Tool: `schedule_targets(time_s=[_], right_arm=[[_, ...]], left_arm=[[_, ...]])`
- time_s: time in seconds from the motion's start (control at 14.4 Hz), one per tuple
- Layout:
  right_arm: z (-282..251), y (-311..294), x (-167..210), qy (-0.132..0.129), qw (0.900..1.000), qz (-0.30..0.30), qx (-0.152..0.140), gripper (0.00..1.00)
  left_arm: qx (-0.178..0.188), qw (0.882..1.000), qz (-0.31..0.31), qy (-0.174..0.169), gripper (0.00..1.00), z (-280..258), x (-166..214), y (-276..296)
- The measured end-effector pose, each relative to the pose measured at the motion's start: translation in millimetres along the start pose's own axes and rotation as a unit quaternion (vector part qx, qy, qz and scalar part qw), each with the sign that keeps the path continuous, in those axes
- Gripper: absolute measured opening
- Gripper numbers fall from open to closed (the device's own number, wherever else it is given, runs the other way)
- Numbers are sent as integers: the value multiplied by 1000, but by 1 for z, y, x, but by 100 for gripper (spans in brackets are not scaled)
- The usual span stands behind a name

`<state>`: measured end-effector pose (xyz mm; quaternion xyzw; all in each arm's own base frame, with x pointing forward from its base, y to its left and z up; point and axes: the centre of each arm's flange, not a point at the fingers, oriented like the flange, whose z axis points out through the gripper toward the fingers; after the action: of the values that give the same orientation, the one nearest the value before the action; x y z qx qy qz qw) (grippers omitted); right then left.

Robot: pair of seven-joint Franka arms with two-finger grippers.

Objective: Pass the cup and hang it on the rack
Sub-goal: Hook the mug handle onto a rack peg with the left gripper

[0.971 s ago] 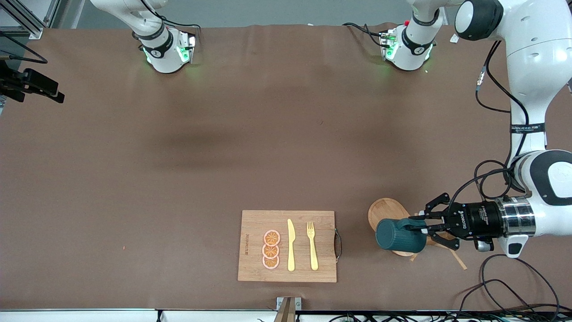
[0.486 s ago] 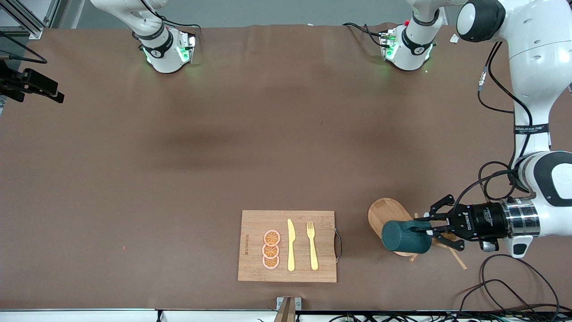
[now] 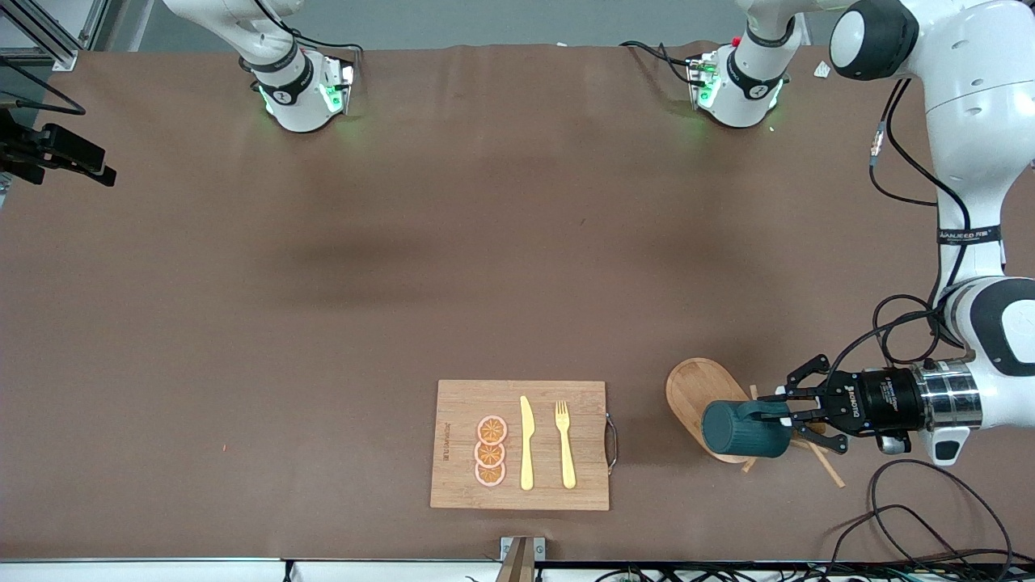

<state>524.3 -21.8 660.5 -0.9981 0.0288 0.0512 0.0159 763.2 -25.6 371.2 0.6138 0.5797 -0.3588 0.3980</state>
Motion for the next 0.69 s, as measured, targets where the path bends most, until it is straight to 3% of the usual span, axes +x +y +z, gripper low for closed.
schedule_targets(time_s=[0.69], right_arm=[[0, 0, 0, 0, 1000, 0, 0, 100]], left_arm=[[-6, 1000, 0, 3, 21, -12, 19, 0]])
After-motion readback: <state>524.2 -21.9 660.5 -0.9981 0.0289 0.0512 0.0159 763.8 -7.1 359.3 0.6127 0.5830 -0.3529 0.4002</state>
